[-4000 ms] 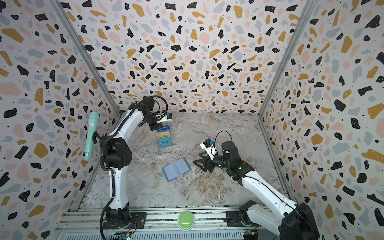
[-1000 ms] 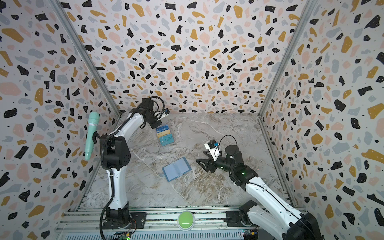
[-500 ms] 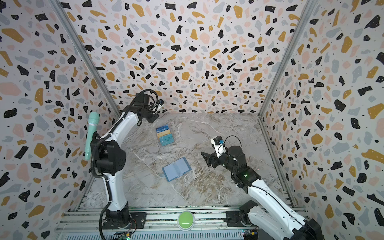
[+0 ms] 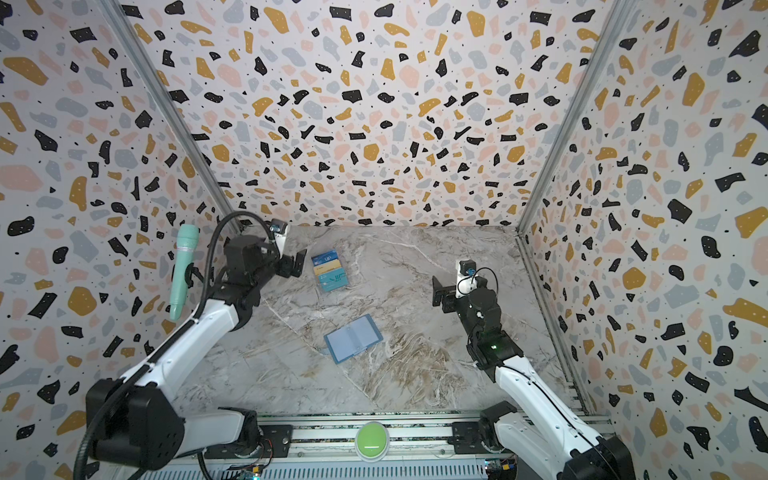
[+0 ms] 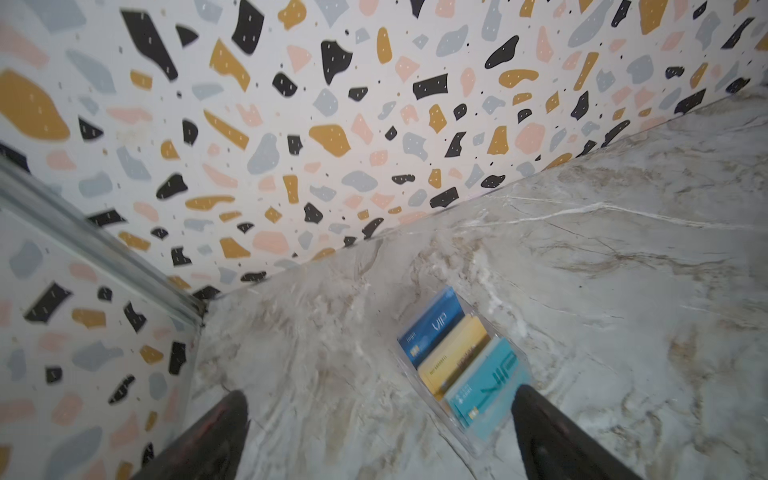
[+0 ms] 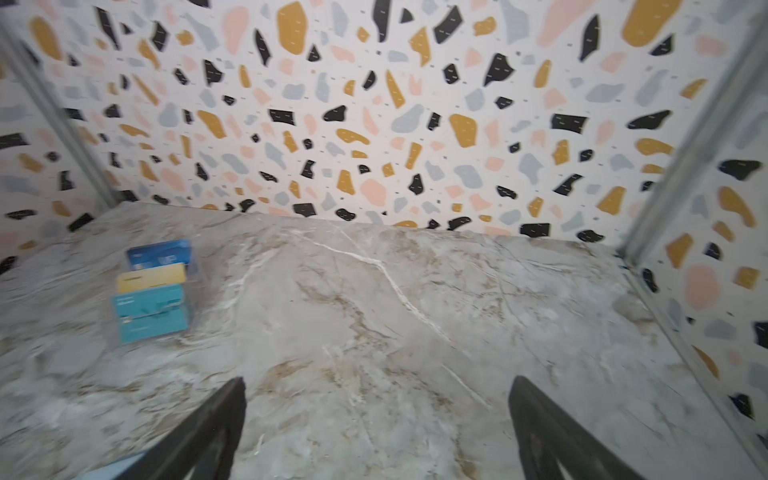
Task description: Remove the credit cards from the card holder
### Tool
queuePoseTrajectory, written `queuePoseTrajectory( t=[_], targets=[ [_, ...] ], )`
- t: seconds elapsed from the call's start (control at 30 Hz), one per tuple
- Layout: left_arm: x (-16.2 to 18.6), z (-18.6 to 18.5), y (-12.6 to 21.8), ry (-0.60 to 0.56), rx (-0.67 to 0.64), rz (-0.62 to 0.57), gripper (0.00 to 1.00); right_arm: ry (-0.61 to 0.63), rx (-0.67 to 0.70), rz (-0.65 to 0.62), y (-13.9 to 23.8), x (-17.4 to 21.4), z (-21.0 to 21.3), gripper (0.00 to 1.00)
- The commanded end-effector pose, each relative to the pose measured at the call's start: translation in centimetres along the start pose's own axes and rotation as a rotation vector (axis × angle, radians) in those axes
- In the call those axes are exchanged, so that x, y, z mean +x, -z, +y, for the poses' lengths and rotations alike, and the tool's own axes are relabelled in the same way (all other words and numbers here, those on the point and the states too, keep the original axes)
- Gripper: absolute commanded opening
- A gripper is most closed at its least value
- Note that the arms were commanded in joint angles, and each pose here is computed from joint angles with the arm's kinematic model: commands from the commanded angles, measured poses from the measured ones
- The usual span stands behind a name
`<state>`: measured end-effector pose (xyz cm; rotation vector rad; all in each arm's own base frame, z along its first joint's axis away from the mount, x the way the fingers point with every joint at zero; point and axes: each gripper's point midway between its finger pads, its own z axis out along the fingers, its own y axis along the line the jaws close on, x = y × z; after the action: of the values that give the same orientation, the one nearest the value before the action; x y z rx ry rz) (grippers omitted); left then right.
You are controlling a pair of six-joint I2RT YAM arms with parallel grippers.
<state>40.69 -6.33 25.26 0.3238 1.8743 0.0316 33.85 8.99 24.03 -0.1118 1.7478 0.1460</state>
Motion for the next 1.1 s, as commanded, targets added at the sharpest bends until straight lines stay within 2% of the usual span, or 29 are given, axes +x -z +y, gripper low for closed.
queuePoseTrajectory(
  t=[0.0,0.1,0.2,0.33,0.47,0.6,0.67,0.73,0.83,0.9,1.0,1.07],
  targets=[
    [1.3,2.1,2.2,0.210,-0.147,-0.183,1.00,-0.010,0.215,-0.036,-0.4,0.5,-4.8,0.99],
    [5.3,3.3,3.8,0.251,-0.256,-0.192,1.00,0.038,0.308,-0.042,-0.7,2.8,-7.0,0.99],
    [8.0,3.7,4.6,0.233,-0.313,-0.169,1.00,0.082,0.370,-0.037,-0.6,5.3,-8.2,0.99],
    [10.8,4.2,5.1,0.199,-0.379,-0.168,1.00,0.076,0.398,-0.017,-0.9,7.7,-8.9,0.99],
    [12.9,3.9,4.4,0.179,-0.388,-0.148,1.00,0.080,0.396,-0.014,-1.6,9.2,-9.0,0.99],
    [12.7,3.8,3.7,0.171,-0.380,-0.160,1.00,0.106,0.385,-0.041,-2.1,8.9,-8.9,0.99],
    [12.6,3.9,3.9,0.184,-0.391,-0.202,1.00,0.106,0.381,-0.065,-2.0,9.1,-9.0,0.99],
    [13.7,3.9,3.3,0.186,-0.399,-0.183,1.00,0.115,0.380,-0.092,-1.8,9.3,-9.0,0.99],
    [14.2,4.2,3.8,0.203,-0.427,-0.228,1.00,0.101,0.363,-0.068,-2.1,9.6,-9.0,0.99],
    [14.6,4.2,3.2,0.196,-0.423,-0.172,1.00,0.096,0.347,-0.070,-2.1,9.6,-9.0,0.99],
    [14.4,4.0,3.2,0.195,-0.410,-0.187,1.00,0.071,0.287,-0.048,-2.6,10.4,-9.2,0.99],
    [14.5,4.0,2.9,0.194,-0.402,-0.171,1.00,0.076,0.271,-0.097,-3.0,10.1,-9.2,0.99]
  ],
)
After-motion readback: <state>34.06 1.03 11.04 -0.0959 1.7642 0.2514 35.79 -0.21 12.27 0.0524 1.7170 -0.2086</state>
